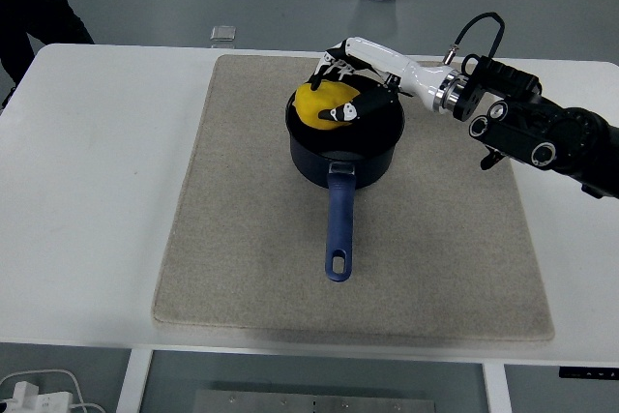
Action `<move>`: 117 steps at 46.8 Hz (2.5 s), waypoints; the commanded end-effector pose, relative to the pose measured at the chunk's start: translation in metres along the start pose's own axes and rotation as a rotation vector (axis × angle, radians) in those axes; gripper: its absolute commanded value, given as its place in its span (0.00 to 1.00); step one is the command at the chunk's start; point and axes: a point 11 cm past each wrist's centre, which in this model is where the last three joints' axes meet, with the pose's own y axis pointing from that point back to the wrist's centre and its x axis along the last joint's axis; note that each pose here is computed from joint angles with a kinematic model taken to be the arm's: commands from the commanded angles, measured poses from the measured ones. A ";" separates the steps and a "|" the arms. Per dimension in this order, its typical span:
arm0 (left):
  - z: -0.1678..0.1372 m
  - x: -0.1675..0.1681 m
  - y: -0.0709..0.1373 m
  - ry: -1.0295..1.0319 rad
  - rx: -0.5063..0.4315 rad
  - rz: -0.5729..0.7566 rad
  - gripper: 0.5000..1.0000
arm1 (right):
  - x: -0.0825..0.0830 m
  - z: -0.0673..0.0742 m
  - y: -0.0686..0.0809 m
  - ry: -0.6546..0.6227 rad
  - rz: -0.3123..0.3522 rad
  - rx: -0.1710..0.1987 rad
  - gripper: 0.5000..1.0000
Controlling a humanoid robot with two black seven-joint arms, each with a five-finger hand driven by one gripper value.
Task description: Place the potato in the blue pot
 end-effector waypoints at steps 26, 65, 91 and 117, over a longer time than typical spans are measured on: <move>0.000 0.003 0.000 0.000 -0.001 0.009 0.99 | -0.009 0.023 0.012 -0.043 0.019 -0.051 0.72; -0.001 0.003 0.000 -0.001 0.001 0.009 0.99 | 0.008 0.018 0.012 -0.050 0.072 -0.037 0.86; -0.001 0.004 0.000 0.001 0.003 0.010 0.99 | 0.092 0.019 0.046 -0.440 0.438 0.048 0.86; -0.002 0.004 0.000 0.000 0.004 0.010 0.99 | 0.076 0.099 0.082 -0.938 0.655 -0.301 0.86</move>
